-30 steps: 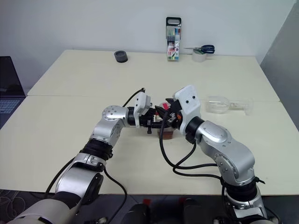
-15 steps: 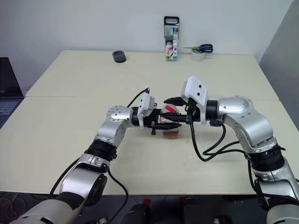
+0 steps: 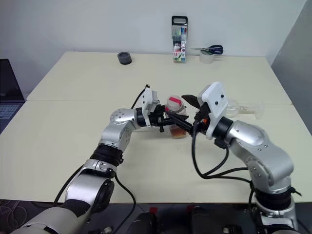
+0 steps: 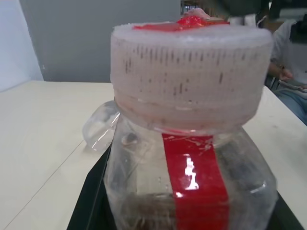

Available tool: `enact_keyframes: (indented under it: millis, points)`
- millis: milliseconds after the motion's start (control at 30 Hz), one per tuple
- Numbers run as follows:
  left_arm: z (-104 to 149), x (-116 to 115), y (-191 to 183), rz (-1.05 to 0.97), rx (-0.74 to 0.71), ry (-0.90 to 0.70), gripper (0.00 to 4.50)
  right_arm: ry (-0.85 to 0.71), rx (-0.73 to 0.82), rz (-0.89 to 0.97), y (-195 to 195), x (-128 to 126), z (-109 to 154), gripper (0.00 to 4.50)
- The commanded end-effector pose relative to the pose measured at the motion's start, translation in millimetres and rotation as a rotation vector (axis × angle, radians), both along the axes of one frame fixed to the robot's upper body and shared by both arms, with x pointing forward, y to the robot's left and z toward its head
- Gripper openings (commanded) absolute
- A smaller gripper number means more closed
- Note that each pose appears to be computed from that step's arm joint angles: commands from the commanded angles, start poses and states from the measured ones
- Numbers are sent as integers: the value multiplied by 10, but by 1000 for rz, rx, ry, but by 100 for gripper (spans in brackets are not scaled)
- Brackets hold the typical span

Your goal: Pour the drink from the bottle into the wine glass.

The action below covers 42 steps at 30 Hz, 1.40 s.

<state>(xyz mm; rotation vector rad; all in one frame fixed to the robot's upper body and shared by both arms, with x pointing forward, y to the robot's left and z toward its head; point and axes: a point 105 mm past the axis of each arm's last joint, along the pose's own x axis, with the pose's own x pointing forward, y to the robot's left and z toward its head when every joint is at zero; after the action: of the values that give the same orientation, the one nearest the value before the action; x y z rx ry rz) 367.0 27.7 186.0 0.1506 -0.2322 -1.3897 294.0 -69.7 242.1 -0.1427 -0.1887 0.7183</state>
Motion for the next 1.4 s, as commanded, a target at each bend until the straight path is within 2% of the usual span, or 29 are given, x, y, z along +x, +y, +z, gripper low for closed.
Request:
enact_keyframes:
  millis: [33,333,533,633,733,767,900,1033,1100,1200,1300,1333,1400]
  points:
    - [178,-16,-15,-32,-27,-45,169,-78,17,-130,40,12,79,358]
    - [178,-33,-39,-56,-9,-49,169,-75,33,-140,252,79,43,358]
    - [164,-44,-29,-62,4,-52,169,-88,86,-202,224,150,84,358]
    - [156,-47,-25,-63,8,-52,169,-100,102,-212,221,161,106,302]
    - [140,-51,-20,-64,13,-51,169,-106,101,-208,230,164,107,195]
    - [136,-53,-19,-65,15,-50,169,-105,99,-196,244,159,102,186]
    - [119,-66,-15,-76,23,-45,169,-100,75,-86,326,113,77,188]
    - [98,-104,18,-120,51,-36,169,-98,-78,242,298,83,73,188]
    - [78,-121,52,-133,71,-41,169,-8,-63,370,238,111,111,188]
    - [77,-118,82,-130,74,-42,168,44,-94,461,196,95,127,188]
    - [93,-88,102,-103,60,-39,168,53,-136,428,116,100,41,188]
    - [95,-81,105,-97,56,-36,168,44,-120,388,82,126,48,244]
    - [91,-73,109,-90,54,-34,168,10,-101,339,40,119,105,289]
